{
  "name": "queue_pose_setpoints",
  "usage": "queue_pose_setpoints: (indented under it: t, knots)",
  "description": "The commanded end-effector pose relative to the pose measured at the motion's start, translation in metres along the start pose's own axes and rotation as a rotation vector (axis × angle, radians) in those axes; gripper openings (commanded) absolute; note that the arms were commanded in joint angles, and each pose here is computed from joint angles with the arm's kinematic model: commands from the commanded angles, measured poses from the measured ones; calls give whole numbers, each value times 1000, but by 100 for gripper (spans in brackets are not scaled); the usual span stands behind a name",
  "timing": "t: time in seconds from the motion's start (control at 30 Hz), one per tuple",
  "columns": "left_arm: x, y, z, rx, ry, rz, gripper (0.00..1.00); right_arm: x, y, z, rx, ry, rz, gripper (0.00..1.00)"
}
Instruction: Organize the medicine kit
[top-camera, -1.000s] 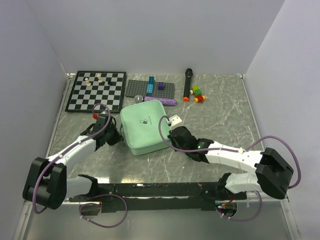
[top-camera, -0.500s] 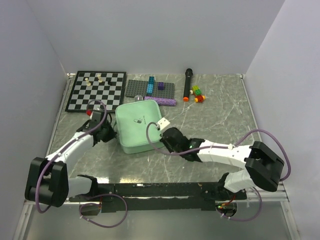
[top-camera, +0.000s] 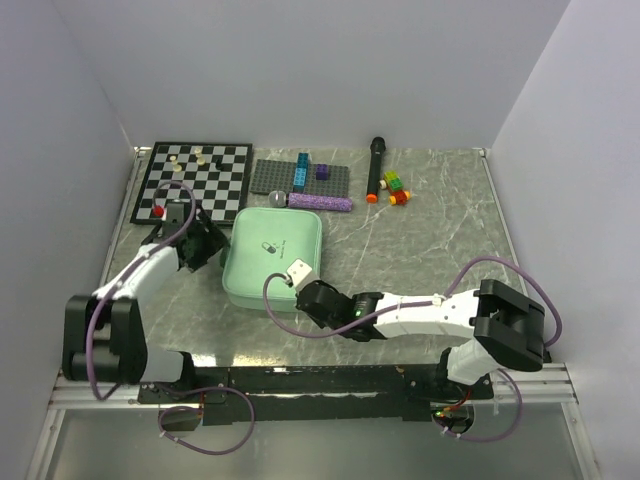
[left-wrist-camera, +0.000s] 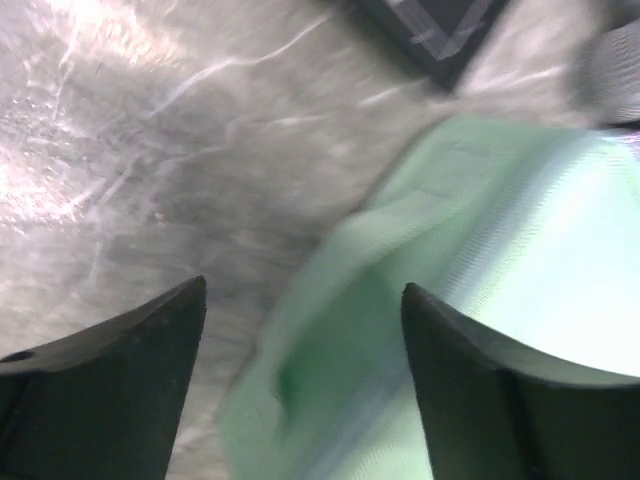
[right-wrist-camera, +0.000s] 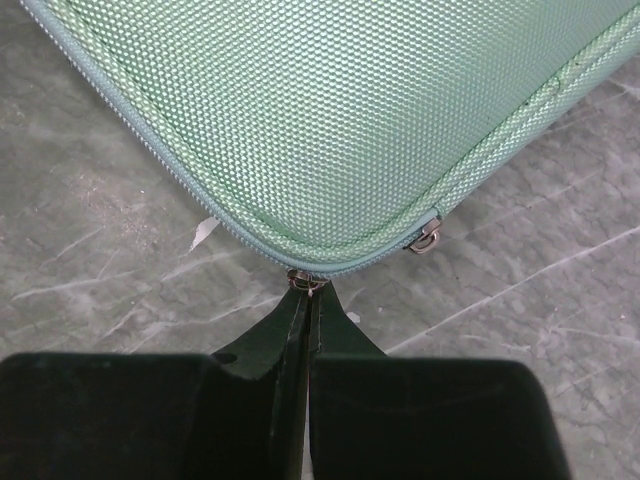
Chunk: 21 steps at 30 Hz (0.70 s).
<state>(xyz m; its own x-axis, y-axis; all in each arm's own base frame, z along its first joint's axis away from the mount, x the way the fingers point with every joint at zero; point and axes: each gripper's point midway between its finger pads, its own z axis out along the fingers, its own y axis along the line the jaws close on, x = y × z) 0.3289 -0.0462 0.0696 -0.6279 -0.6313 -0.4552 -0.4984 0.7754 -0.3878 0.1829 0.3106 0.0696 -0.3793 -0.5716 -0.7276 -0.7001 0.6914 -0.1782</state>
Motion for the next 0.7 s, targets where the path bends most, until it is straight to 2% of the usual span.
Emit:
queue_pose_setpoints:
  t: [0.0,0.03,0.17,0.4,0.5,0.67]
  knots:
    - [-37,-33,-48,156,-179,-121,90,2,-4,-4,33,37,23,0]
    - [-37,-33,-57,173,-191,-133,96,2,-3,-4,29,40,26,0]
    - [-11,-48,-86,266,-183,-125,97,3,-3,-3,31,42,20,0]
    - [71,-59,-93,304,-34,-35,98,4,-8,-3,52,54,2,0]
    - [85,-57,-99,275,-7,2,99,5,-11,-5,62,58,-1,0]
    - [98,-67,-107,320,6,19,97,9,-12,-3,74,70,5,0]
